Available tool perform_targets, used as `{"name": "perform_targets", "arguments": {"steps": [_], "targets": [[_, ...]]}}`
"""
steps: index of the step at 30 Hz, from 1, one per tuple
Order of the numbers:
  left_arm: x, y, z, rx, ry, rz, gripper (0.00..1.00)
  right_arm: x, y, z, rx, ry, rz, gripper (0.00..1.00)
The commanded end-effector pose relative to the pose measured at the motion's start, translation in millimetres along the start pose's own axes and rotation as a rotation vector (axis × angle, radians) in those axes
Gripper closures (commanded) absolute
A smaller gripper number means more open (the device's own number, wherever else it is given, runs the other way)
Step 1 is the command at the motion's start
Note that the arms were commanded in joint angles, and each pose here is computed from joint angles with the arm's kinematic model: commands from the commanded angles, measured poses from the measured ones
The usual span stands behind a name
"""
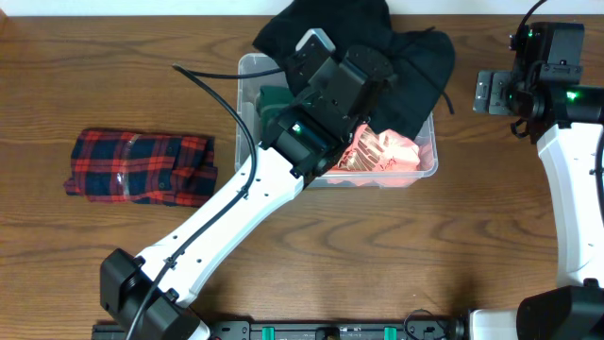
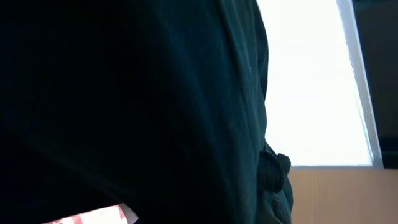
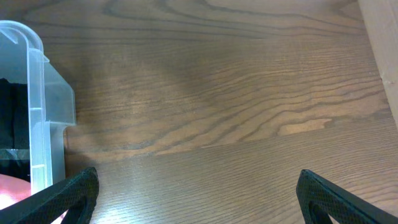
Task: Pack container
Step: 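Lower the black garment into the bin and press it down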
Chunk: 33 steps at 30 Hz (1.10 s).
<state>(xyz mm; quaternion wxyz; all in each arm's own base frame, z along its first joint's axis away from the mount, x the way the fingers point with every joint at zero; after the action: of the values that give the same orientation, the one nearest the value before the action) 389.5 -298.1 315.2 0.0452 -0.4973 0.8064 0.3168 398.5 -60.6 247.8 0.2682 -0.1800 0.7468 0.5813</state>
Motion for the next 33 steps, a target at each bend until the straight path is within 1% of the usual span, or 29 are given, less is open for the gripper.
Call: {"name": "perform_targets", "arguments": {"steps": [1, 5, 10, 16, 23, 28, 33], "targets": [[-10.3, 9.2, -16.1, 0.056, -0.022, -0.037, 0.94, 1.8, -2.7, -3.1, 0.011, -0.002, 0.009, 0.01], [-14.0, 6.0, -11.1, 0.033, 0.012, -0.071, 0.94, 1.8, -2.7, -3.1, 0.011, -0.002, 0.009, 0.01], [-13.1, -15.7, 7.1, -0.025, 0.202, -0.141, 0.94, 1.8, -2.7, -3.1, 0.011, -0.002, 0.009, 0.01], [-11.1, -41.6, 32.8, -0.086, 0.36, -0.243, 0.94, 1.8, -2.7, -3.1, 0.011, -0.002, 0.009, 0.01], [-9.2, -52.0, 46.7, -0.113, 0.451, -0.291, 0.94, 1.8, -2.7, -3.1, 0.011, -0.002, 0.009, 0.01], [-10.0, -58.0, 60.7, -0.146, 0.476, -0.347, 0.94, 1.8, -2.7, -3.1, 0.011, -0.002, 0.009, 0.01], [-3.9, -66.3, 76.3, -0.192, 0.496, -0.356, 0.94, 1.8, -2.7, -3.1, 0.011, -0.002, 0.009, 0.01]]}}
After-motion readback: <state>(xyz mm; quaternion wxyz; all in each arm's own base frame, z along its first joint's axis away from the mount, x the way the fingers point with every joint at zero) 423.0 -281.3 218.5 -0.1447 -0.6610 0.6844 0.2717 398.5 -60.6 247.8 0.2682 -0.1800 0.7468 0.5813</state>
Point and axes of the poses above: each gripper's point midway between its finger pads, its own y axis back along the fingers, its own z axis along the line the jaws close on, x = y × z, the point moved 2 cm from there along y, back along the fingers
